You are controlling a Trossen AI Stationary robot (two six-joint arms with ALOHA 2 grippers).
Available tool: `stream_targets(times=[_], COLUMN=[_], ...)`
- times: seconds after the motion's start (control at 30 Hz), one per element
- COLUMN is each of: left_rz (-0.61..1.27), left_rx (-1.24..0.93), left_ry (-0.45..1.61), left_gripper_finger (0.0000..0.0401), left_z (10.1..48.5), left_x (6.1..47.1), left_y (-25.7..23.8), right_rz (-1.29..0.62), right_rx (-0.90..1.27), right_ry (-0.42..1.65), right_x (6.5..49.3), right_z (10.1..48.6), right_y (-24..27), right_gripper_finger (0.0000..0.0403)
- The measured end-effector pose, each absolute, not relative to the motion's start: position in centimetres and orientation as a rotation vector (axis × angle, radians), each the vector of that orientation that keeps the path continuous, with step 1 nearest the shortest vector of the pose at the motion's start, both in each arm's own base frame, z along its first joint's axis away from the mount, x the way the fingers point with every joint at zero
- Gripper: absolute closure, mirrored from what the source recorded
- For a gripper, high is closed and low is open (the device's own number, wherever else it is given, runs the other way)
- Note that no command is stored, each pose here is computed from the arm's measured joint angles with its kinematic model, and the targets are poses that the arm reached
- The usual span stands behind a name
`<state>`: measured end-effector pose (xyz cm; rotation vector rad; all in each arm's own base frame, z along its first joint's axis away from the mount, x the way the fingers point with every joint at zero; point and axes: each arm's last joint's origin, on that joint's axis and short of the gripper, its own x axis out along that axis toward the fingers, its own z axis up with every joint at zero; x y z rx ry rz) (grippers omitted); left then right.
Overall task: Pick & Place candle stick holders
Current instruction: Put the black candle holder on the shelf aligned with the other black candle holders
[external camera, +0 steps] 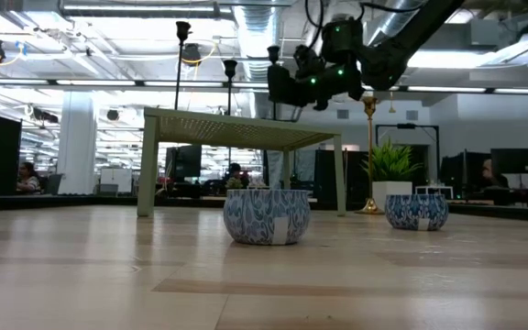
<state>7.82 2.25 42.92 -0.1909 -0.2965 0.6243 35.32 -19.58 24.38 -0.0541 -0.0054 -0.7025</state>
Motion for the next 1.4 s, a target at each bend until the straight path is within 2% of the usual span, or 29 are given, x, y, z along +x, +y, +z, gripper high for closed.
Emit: stream_targets(times=[1.4], left_rz=[0.622], left_rx=[-0.195], left_ry=[-0.32], left_gripper_finger=[0.0391], left_z=[43.14], left_x=[7.79], left_y=[2.25], right_rz=[-0.658], right_rx=[-0.027], right_ry=[-0.001], right_x=[35.13], right_z=[24.14], right_y=[-20.02], right_gripper_finger=[0.0399])
